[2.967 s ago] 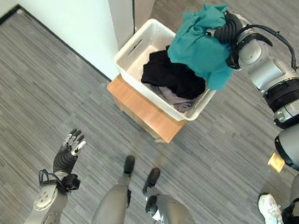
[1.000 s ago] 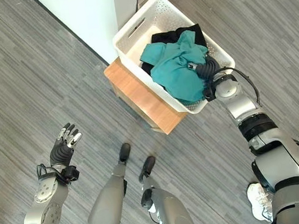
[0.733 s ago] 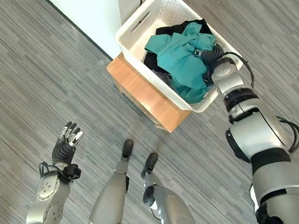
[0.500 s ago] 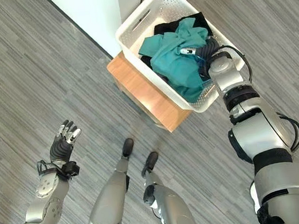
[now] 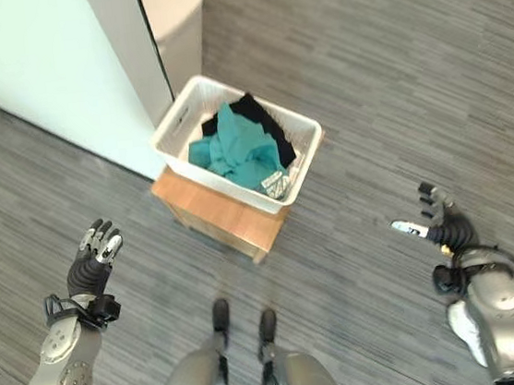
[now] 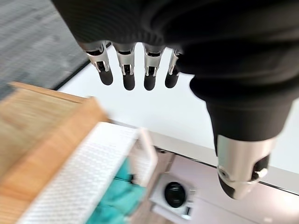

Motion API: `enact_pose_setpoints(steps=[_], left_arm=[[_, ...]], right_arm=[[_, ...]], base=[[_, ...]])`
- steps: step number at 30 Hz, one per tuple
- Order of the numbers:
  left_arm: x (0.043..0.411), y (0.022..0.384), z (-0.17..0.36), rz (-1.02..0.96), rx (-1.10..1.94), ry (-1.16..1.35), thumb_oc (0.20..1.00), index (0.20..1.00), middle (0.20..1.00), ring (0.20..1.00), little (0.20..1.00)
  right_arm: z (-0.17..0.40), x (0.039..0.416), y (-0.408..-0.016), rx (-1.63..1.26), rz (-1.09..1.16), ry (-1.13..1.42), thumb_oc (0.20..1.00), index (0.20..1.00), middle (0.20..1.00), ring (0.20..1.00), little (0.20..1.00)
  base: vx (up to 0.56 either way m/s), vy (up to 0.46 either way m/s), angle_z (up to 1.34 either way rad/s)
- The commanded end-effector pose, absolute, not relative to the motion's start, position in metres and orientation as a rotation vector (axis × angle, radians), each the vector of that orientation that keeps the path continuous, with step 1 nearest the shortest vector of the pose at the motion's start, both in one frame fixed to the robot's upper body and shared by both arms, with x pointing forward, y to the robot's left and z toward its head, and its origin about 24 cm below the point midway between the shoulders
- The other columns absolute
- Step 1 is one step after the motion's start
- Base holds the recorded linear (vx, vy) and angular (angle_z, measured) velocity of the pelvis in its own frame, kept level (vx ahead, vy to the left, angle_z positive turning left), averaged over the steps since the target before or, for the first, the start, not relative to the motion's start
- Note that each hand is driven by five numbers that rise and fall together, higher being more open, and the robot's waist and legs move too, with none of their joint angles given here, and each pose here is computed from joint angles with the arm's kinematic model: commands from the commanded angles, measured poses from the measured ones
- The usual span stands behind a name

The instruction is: Pick up bed clothes into laundry basket.

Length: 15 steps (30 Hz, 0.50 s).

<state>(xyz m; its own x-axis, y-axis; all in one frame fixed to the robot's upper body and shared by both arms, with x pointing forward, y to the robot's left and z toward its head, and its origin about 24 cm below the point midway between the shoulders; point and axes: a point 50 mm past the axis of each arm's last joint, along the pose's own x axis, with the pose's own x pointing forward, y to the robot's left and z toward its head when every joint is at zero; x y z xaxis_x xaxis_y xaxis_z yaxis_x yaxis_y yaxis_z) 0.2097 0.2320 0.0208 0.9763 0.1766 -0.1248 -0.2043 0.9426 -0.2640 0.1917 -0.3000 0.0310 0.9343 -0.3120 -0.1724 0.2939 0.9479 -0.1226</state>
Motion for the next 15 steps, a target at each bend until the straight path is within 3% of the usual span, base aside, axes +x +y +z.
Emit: enact_pose_setpoints(steps=[1, 9, 15], left_arm=[[0.203, 0.252, 0.024, 0.212, -0.157, 0.104, 1.000, 1.000, 1.000, 1.000, 1.000], [0.186, 0.246, -0.001, 0.279, -0.220, 0.191, 1.000, 1.000, 1.000, 1.000, 1.000], [0.185, 0.243, -0.005, 0.268, -0.214, 0.210, 1.000, 1.000, 1.000, 1.000, 1.000]], right_arm=[[0.038, 0.207, -0.304, -0.089, -0.395, 0.094, 1.000, 1.000, 1.000, 1.000, 1.000], [-0.007, 0.183, -0.260, 0.383, -0.521, 0.116, 1.000, 1.000, 1.000, 1.000, 1.000], [-0.020, 0.172, -0.243, 0.478, -0.481, 0.168, 1.000, 1.000, 1.000, 1.000, 1.000]], base=[[0.06, -0.021, 0.03], [0.01, -0.005, 0.03], [0.00, 0.000, 0.00]])
